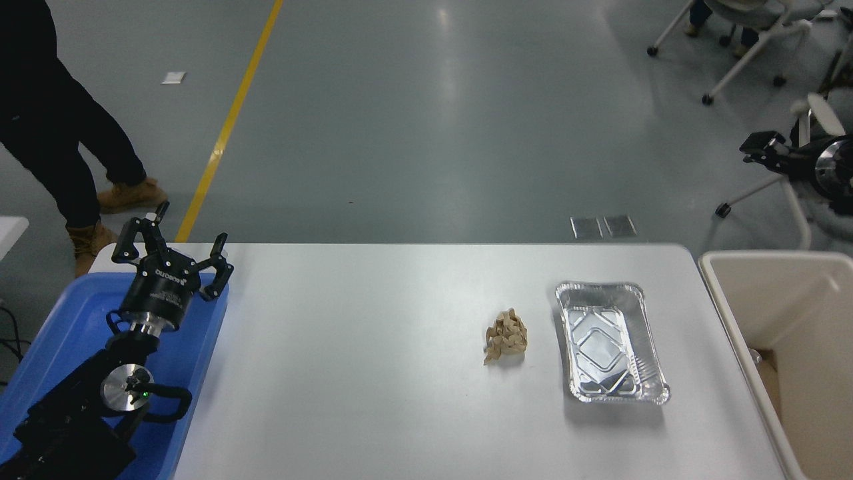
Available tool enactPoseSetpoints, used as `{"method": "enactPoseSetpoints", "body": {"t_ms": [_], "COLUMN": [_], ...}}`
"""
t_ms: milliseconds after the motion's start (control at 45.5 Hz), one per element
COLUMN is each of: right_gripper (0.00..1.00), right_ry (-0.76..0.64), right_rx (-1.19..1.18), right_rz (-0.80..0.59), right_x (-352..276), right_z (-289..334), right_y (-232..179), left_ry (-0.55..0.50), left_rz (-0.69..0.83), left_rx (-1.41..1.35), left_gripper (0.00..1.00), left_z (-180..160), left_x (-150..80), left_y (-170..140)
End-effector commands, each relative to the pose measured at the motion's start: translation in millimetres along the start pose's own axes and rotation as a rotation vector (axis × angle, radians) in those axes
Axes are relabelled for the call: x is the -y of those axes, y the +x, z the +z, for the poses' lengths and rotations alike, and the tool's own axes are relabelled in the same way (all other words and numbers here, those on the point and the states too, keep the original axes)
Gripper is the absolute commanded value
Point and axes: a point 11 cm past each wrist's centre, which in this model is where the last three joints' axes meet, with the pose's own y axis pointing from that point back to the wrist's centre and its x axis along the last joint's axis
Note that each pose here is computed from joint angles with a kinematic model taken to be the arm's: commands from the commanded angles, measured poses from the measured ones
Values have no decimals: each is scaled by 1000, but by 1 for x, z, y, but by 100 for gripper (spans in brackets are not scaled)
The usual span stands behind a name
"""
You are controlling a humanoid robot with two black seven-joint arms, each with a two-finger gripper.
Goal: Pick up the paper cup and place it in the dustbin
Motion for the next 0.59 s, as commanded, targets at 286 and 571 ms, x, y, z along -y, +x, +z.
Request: {"method": "enactPoseSetpoints", "body": {"t_ms": [286,571], "right_gripper": [100,100], "right_ry": [89,89], "right_rx": [-238,-353], "right_rz": [-397,-517], "right_x": [-100,-138], "right_z": [-60,-74], "right_y": [-79,-105], "left_ry": [0,0], "left_rz": [1,3], "left_rx": [0,2], "left_gripper": [98,98], "left_z": [0,1], "left_x": [0,0], "left_y": [0,1]}}
